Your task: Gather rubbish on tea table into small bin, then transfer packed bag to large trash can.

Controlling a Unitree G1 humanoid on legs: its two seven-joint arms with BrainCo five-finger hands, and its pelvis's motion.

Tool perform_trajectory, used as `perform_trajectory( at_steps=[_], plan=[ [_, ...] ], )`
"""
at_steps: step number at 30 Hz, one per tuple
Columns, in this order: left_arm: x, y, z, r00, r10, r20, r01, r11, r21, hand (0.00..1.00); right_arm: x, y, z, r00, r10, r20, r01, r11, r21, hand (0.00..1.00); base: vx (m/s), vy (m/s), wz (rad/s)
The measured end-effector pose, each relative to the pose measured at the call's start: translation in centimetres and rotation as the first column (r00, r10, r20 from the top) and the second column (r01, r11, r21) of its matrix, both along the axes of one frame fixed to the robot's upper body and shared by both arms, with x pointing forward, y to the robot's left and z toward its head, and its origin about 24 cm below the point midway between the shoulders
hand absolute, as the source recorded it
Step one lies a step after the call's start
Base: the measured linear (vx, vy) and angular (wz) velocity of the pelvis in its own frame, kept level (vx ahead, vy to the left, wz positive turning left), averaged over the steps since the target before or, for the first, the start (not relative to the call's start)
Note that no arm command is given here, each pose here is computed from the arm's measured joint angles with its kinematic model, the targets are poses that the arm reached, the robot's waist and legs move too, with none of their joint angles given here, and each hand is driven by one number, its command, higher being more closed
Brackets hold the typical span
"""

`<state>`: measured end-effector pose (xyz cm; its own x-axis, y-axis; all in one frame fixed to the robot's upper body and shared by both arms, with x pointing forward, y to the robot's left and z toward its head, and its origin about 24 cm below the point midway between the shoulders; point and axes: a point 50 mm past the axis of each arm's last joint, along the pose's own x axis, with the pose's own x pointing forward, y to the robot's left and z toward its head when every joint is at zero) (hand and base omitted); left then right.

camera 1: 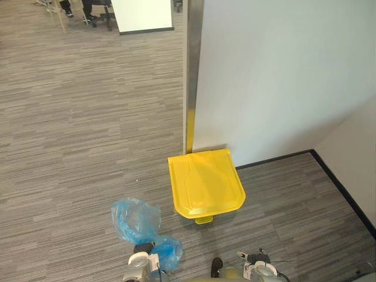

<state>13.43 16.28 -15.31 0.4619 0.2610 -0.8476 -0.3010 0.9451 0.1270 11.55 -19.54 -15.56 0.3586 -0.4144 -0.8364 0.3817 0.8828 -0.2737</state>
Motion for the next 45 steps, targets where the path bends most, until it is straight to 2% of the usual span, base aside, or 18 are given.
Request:
perform_trajectory(
  at_steps=[16, 29, 31, 34, 39, 45],
  plan=[
    [-0.5, 1.3, -0.1, 1.0, 0.027, -0.012, -0.026, 0.999, 0.027, 1.0, 0.3, 0.3, 0.1, 1.0, 0.024, 0.01, -0.024, 1.0, 0.0, 0.0, -0.1, 0.021, -0.1],
    [0.9, 2.2, 0.4, 0.997, -0.076, -0.004, 0.076, 0.993, 0.086, 1.0, 1.4, -0.2, 0.8, 0.996, -0.014, 0.083, 0.016, 1.0, -0.017, 0.0, 0.09, -0.01, 0.26],
    [0.9, 2.2, 0.4, 0.996, -0.092, -0.006, 0.092, 0.991, 0.095, 1.0, 0.1, -0.4, 0.3, 0.999, -0.04, 0.032, 0.04, 0.999, -0.011, 0.0, 0.39, -0.242, 0.44],
    [1.8, 0.8, 0.5, 0.994, -0.104, 0.015, 0.103, 0.993, 0.066, 1.0, 0.9, -1.5, 0.7, 0.996, -0.073, 0.045, 0.074, 0.997, -0.027, 0.0, 0.27, -0.137, 0.11],
    [2.1, -0.4, 0.6, 0.988, -0.15, 0.023, 0.149, 0.988, 0.044, 1.0, 0.7, -1.6, 0.6, 0.996, -0.083, 0.038, 0.084, 0.996, -0.027, 0.0, 0.22, -0.095, 0.06],
    [1.9, -0.3, 0.4, 0.991, -0.132, 0.015, 0.132, 0.991, 0.038, 1.0, 0.7, -1.0, 0.5, 0.999, -0.045, 0.026, 0.045, 0.999, -0.024, 0.0, 0.01, 0.039, 0.06]
  ],
)
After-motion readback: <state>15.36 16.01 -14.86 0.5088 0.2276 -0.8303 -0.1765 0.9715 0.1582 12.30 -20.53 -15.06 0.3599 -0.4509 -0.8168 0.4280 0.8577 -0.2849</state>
